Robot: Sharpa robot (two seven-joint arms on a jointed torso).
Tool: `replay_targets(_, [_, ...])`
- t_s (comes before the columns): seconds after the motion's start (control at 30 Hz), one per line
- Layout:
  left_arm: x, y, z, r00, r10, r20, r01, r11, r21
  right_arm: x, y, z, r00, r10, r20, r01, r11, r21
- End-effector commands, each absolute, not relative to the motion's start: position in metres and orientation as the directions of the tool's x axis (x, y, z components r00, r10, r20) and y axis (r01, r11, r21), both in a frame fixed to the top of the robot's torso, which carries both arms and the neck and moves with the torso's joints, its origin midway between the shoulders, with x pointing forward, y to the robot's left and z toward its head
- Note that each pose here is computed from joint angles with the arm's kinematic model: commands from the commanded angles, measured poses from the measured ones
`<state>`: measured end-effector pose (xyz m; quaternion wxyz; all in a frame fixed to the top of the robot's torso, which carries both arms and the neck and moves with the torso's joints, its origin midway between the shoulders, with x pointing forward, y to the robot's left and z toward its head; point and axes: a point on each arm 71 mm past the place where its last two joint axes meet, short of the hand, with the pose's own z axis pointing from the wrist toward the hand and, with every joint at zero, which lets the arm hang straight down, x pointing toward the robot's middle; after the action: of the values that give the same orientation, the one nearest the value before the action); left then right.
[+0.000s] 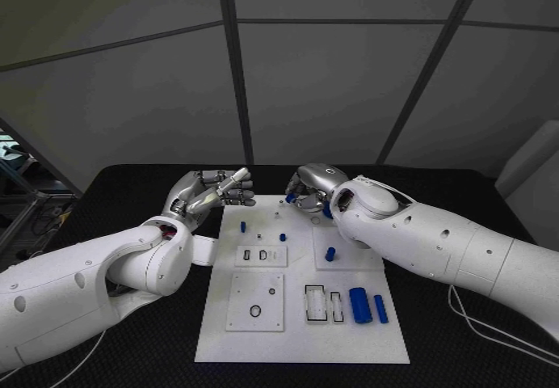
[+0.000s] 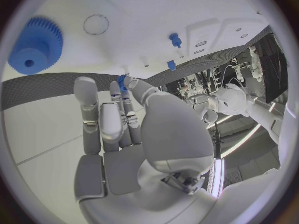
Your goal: Assemble the parts on the task board
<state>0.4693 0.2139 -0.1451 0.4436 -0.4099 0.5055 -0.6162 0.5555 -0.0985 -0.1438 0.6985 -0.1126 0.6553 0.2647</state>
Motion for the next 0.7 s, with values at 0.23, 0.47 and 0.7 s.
replay_targets(0.23, [0.47,0.216,-0.143,-0.274,-0.96,0.058,0.141,-0.1,-0.985,0.56,-0.093,-0.145,-0.006,0.227,-0.974,-0.51,0.837,0.198])
replay_targets(0.47, [0.47,0.215,-0.142,-0.278,-0.959,0.06,0.14,-0.102,-0.985,0.562,-0.089,-0.146,-0.015,0.228,-0.973,-0.51,0.835,0.204])
replay_targets(0.7, [0.469,0.213,-0.142,-0.283,-0.957,0.062,0.139,-0.105,-0.985,0.562,-0.083,-0.148,-0.031,0.222,-0.974,-0.516,0.832,0.206])
